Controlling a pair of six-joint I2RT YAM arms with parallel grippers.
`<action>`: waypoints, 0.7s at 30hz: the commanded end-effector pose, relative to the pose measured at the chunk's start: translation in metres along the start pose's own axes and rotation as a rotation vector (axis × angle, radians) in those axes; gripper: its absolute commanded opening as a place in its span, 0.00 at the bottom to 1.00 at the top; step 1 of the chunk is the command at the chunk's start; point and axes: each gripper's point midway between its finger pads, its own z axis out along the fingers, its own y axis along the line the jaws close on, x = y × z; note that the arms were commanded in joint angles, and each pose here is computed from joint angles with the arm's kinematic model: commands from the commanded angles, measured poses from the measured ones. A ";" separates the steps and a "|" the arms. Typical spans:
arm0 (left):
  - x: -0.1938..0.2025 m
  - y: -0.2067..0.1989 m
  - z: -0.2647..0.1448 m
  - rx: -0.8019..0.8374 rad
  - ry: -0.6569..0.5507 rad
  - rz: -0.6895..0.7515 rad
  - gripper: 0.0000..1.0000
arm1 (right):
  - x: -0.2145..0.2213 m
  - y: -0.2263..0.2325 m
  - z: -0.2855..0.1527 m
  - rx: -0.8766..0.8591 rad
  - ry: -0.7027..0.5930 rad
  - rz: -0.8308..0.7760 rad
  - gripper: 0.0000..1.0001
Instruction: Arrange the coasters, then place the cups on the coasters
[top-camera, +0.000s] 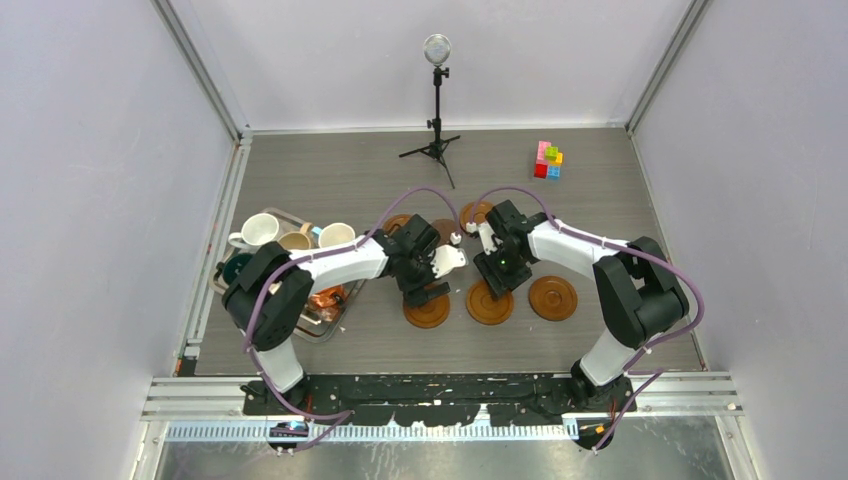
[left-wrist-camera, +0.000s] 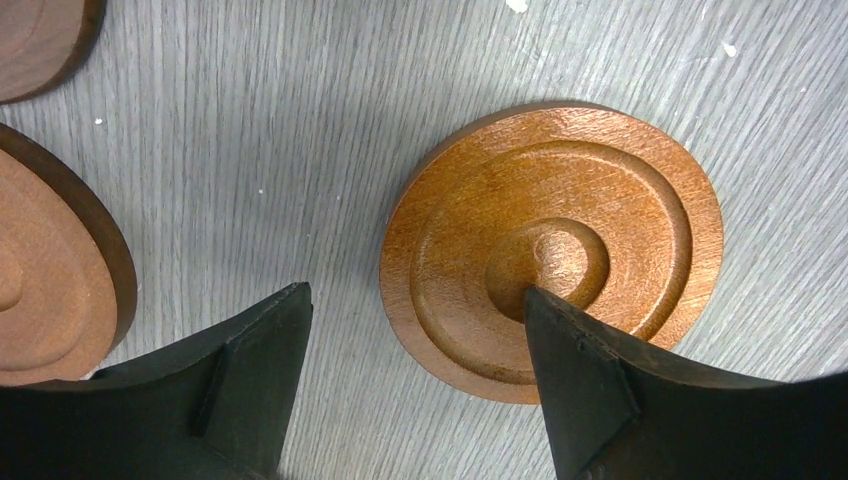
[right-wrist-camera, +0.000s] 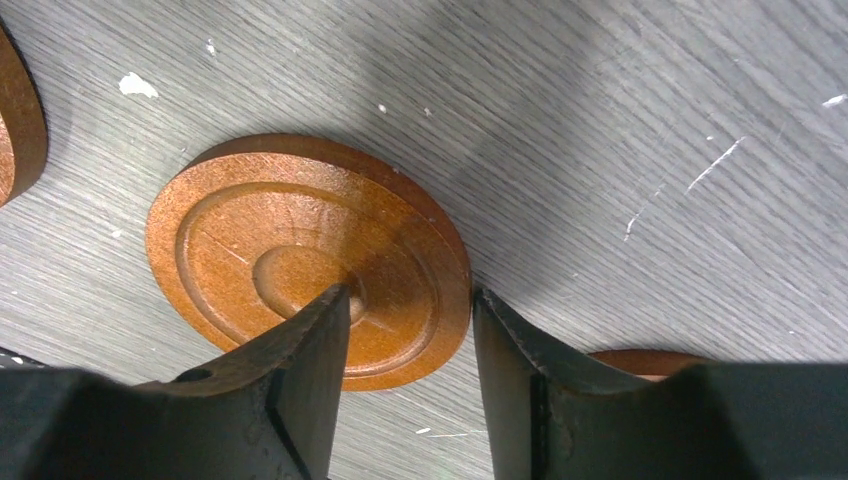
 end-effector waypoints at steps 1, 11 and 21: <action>0.010 0.003 -0.012 -0.025 0.027 -0.005 0.80 | -0.023 0.009 -0.013 -0.024 -0.083 -0.001 0.57; -0.065 0.005 -0.076 0.032 -0.180 -0.075 0.90 | -0.082 0.020 -0.084 -0.112 -0.249 0.009 0.75; -0.080 0.058 -0.105 -0.065 -0.212 -0.146 0.94 | -0.154 -0.057 -0.098 -0.058 -0.369 0.186 0.77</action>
